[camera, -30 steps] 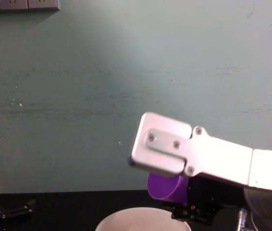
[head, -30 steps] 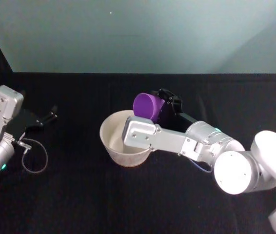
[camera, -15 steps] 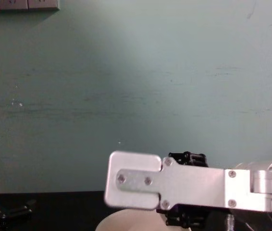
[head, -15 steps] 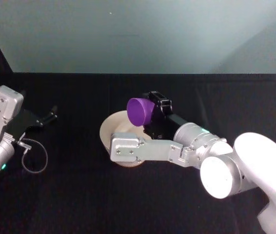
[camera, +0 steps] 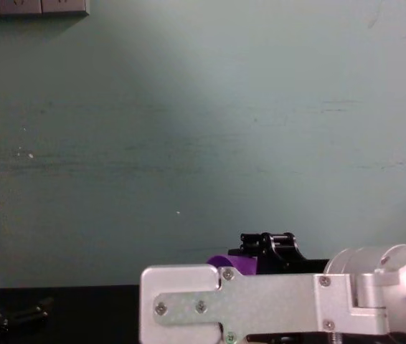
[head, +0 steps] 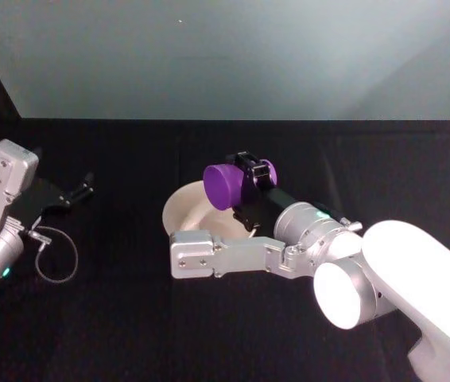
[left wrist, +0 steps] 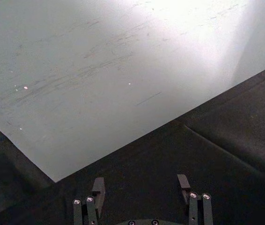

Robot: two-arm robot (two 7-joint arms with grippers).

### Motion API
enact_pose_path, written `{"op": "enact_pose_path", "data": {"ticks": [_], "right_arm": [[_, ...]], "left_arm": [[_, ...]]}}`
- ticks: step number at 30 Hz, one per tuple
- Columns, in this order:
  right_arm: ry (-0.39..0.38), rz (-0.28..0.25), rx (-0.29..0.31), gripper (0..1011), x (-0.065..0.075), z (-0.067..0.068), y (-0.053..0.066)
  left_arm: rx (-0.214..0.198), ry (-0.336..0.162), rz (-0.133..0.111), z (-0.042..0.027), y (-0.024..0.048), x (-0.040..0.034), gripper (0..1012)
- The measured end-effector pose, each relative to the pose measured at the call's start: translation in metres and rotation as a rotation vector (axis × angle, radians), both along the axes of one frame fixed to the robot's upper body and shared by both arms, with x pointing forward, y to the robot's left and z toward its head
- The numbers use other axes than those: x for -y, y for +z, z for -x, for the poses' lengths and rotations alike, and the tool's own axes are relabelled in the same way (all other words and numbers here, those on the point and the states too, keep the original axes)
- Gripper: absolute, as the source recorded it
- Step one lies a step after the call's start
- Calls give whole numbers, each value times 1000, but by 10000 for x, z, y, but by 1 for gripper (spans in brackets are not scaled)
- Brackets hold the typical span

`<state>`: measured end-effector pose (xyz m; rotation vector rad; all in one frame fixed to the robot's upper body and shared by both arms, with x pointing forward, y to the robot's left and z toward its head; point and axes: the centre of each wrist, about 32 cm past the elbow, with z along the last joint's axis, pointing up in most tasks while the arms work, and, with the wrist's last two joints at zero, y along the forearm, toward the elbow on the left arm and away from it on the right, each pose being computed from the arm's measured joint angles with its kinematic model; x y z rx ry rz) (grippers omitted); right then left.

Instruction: Pick up the cup and pour the mung beans from the cup into the bowl.

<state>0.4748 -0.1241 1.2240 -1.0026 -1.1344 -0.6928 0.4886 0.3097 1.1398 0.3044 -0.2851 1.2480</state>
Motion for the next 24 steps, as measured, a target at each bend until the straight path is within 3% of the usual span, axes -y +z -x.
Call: {"op": "enact_pose_path", "data": {"ticks": [24], "right_arm": [[-1, 73, 24, 715, -62, 5, -33]], "left_arm": [[0, 0, 0, 0, 0, 0, 1000]]}}
